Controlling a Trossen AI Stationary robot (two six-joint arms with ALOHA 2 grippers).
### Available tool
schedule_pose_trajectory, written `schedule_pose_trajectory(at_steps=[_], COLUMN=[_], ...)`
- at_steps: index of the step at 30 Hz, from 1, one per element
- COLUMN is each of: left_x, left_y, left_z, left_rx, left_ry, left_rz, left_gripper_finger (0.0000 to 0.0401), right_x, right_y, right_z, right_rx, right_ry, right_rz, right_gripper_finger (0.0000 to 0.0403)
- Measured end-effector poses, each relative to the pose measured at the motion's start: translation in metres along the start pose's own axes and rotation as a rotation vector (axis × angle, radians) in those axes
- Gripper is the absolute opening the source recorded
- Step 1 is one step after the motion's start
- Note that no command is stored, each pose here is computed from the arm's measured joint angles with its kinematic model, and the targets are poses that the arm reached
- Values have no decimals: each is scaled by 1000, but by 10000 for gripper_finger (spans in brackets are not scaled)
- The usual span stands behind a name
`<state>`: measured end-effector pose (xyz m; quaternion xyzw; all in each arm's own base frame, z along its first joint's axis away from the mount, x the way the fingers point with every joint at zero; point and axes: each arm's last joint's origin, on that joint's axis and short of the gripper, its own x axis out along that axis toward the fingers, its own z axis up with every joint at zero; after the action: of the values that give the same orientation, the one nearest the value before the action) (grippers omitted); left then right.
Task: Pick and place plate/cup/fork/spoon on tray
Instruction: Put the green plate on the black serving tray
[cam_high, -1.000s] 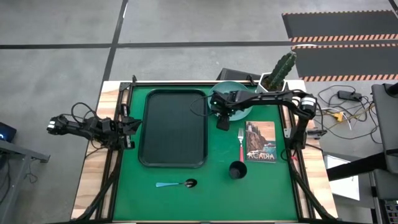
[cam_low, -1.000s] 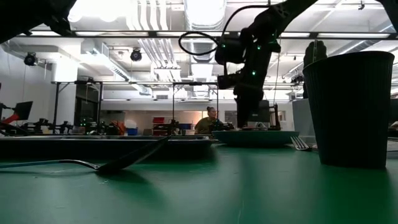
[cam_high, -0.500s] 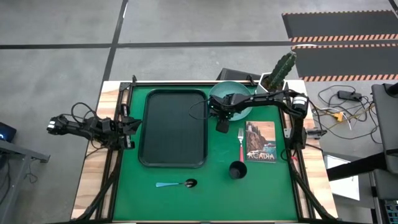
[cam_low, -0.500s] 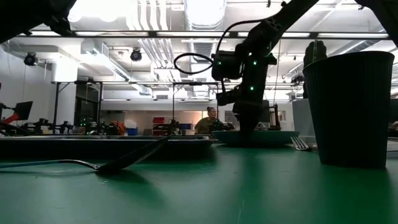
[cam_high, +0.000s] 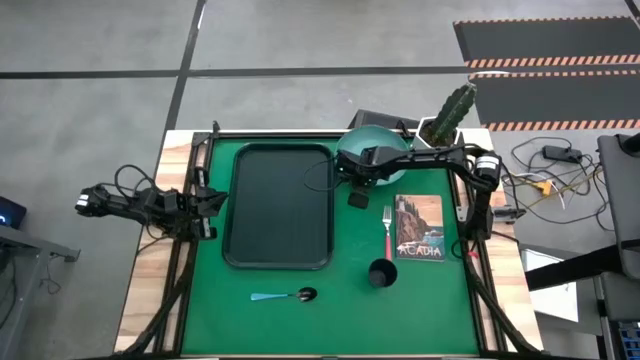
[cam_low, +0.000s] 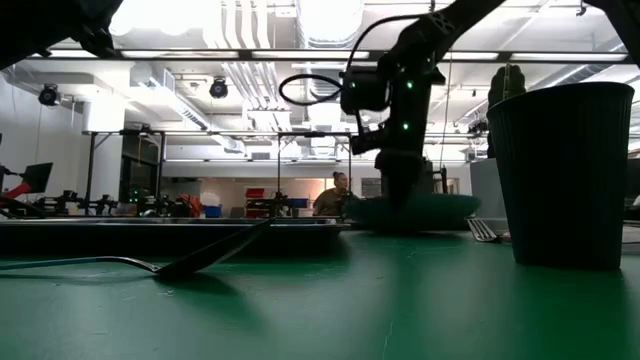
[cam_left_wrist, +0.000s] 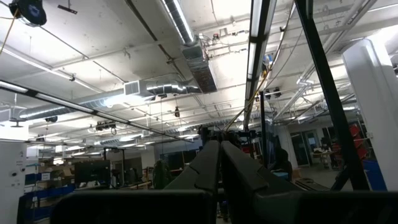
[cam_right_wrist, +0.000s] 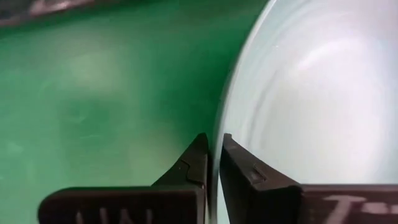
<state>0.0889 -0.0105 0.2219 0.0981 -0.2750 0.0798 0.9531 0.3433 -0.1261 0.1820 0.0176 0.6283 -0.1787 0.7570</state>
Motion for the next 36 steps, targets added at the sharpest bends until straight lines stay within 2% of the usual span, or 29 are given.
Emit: schedule_pose_trajectory(at_steps=[5,12,17,21,28,36], left_x=[0,0,0,0,0,0], left_y=[0,0,0,0,0,0], left_z=[0,0,0,1,1,1], left_rx=[0,-1,-1,-1,-1,-3], left_ry=[0,-2,-2,-2,-3,-9], left_rz=[0,1,3,4,4,6], left_gripper_finger=[0,0,0,0,0,0], right_x=[-25,-65,-80,-86,-82,-60], right_y=[2,15,40,58,77,89], right_z=[13,34,48,54,72,102], right_rx=[-39,-100,-177,-240,-294,-360], right_ry=[-57,-216,-360,-449,-594,-620], right_rz=[-114,-151,-131,-122,-14,-3], right_gripper_finger=[10,10,11,11,12,12])
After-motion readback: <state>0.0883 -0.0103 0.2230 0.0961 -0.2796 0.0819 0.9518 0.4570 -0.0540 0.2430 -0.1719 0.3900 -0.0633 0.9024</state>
